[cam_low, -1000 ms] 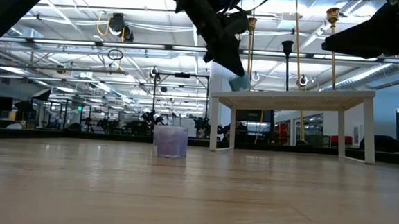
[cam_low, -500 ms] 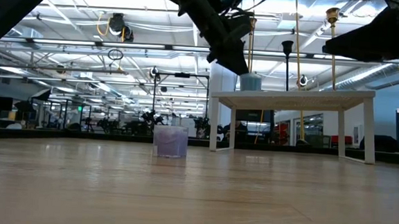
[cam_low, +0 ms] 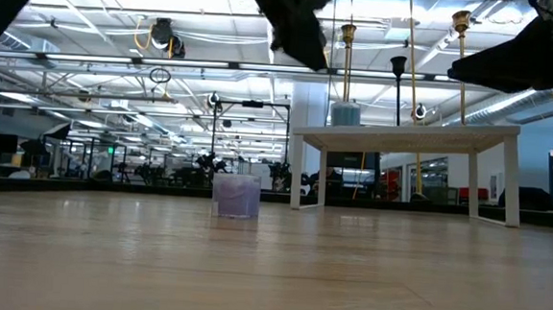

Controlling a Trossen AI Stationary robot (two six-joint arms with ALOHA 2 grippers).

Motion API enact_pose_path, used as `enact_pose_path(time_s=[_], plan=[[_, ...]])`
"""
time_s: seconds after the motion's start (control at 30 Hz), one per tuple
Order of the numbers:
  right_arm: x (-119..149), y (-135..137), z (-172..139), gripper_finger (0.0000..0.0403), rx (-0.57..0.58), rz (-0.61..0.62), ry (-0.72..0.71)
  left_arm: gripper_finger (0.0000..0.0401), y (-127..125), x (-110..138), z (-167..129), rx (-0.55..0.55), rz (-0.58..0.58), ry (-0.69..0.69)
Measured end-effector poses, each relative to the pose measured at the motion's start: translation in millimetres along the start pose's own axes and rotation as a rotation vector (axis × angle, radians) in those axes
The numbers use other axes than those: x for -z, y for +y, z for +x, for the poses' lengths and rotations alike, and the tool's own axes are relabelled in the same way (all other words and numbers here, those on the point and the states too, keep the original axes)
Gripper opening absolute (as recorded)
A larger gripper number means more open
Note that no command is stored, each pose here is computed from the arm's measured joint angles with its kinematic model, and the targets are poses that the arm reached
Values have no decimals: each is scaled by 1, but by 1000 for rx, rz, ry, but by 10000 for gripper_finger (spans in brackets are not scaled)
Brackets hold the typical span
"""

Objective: Pick & Place candle stick holders
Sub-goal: Put the purple scented candle on the shelf aligned with the blue scented candle

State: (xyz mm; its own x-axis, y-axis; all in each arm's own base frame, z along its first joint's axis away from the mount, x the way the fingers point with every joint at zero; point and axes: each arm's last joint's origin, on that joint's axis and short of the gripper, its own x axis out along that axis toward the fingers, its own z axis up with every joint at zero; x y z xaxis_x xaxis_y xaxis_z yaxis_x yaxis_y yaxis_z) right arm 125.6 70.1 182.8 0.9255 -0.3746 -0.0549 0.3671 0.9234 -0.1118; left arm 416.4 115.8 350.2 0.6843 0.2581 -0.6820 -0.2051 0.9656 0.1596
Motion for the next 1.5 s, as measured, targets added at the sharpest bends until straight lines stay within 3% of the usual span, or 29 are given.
enact_pose_path(time_s=[0.13,0.3,0.47,0.53,0.67,0.97,1.1,1.23,1.5], plan=[[0,0,0,196,-36,34,-18,120,-15,3,-43,94,42,56],[3,4,8,196,-250,93,-2,120,-32,20,-81,139,75,219],[10,4,26,196,-198,115,29,120,-44,28,-109,135,130,281],[13,6,32,196,-226,130,43,120,-49,32,-115,147,149,294],[3,16,43,196,-342,140,48,120,-59,49,-107,197,206,290],[-2,32,51,196,-391,141,90,120,-81,130,-16,240,170,187],[2,33,50,196,-393,175,126,120,-91,159,15,328,110,168],[3,34,50,196,-387,179,136,120,-97,176,29,394,49,177],[5,30,55,197,-351,167,140,120,-104,194,37,404,5,178]])
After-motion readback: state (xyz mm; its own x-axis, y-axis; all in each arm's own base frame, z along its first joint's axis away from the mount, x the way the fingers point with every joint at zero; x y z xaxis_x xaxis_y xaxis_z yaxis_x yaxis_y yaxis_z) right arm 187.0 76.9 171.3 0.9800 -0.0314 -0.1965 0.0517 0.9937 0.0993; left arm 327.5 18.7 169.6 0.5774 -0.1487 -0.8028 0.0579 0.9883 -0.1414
